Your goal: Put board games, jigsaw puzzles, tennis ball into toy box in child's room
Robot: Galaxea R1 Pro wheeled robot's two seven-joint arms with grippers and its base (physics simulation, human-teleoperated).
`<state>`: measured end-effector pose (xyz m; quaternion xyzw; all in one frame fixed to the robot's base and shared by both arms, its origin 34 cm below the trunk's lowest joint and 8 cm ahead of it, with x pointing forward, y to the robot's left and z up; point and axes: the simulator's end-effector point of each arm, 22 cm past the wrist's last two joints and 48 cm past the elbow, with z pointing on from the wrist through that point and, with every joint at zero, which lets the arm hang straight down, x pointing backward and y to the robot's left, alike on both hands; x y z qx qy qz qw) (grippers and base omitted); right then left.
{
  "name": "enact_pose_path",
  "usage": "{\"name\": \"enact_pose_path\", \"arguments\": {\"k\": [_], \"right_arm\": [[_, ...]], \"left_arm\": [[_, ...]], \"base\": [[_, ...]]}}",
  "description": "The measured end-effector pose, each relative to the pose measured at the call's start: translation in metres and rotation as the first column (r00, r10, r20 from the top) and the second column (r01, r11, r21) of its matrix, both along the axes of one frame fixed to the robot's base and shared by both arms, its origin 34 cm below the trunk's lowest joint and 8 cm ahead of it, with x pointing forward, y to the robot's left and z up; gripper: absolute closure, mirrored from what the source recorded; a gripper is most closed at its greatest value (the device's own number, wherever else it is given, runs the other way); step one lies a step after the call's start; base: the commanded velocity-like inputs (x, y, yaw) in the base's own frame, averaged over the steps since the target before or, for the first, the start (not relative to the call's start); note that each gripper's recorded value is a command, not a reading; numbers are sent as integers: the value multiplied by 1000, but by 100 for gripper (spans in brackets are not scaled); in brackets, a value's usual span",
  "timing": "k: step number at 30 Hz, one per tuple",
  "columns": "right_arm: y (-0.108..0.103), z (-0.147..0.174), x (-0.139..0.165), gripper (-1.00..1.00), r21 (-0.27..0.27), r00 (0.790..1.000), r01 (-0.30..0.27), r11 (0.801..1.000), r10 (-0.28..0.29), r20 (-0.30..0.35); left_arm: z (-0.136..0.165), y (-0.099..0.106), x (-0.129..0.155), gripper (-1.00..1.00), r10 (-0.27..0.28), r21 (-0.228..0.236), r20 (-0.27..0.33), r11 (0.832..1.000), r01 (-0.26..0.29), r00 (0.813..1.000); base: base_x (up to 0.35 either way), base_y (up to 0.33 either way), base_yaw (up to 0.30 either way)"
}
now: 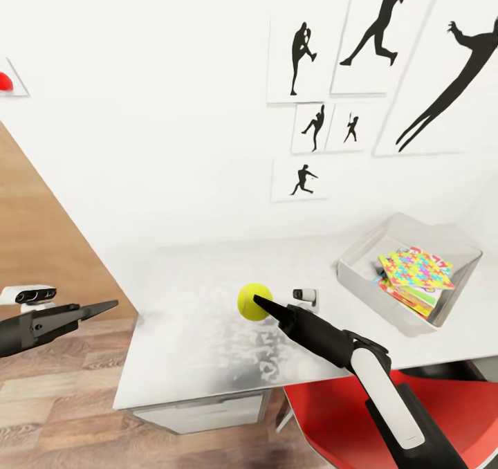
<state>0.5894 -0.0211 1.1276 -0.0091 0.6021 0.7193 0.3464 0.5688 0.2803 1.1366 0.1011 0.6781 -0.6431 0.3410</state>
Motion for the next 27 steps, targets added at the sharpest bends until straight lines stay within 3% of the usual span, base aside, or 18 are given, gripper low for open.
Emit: {"name": "enact_pose_path", "arguments": {"k": [27], "right_arm": [[0, 7, -2, 100, -2, 1000, 1, 1000, -1, 16]], "left_arm": [[8, 0, -2, -100, 0, 0, 17, 1000, 0, 1000]], "base": [[0, 0, 0]]}}
